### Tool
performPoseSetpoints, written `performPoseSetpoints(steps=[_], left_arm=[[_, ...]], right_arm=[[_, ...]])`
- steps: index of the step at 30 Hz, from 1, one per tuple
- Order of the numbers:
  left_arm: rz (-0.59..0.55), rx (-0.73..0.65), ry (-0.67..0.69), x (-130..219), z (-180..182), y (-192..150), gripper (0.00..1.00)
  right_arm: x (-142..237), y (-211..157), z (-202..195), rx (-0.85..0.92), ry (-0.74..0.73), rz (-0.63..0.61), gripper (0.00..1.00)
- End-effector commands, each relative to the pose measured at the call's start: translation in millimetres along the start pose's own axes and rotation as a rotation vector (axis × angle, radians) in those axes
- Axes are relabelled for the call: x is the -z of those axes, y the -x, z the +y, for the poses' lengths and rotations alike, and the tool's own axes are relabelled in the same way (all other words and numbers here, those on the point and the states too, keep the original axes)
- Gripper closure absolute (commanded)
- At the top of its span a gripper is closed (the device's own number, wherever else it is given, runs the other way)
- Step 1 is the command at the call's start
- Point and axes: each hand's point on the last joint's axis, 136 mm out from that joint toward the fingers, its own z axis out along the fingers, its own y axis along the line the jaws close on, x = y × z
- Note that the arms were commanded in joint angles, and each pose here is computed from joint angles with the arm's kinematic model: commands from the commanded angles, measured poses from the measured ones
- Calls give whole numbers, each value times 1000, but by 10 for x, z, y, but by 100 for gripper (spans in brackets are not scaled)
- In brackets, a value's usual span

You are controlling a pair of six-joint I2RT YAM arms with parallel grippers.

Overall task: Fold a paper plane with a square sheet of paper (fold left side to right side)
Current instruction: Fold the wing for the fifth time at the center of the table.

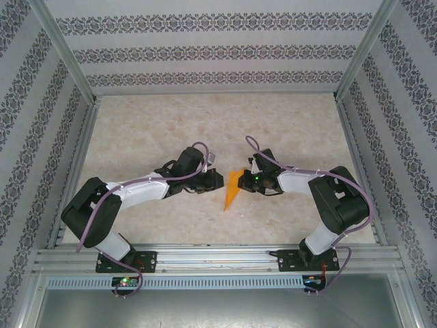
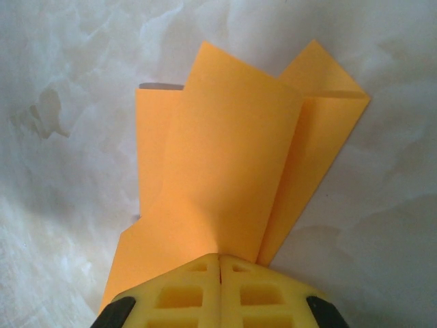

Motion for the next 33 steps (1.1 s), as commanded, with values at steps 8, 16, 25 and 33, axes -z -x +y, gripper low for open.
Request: performPoseSetpoints(steps=[8,16,25,33], left_arm=[[190,-32,-52,-294,-255,-327,93],[212,-13,34,-459,41,-403,94],[231,37,61,-563,290,-528,95],[243,63,61,-614,398,-609,95]], right_arm=[[-92,-331,-488,-65,-162,97,100],[-98,-334,-474,-58,-160,105,100],[-103,-326,-467,-52,-162,111,100],[-108,-332,-477,-54,-168,117,100]])
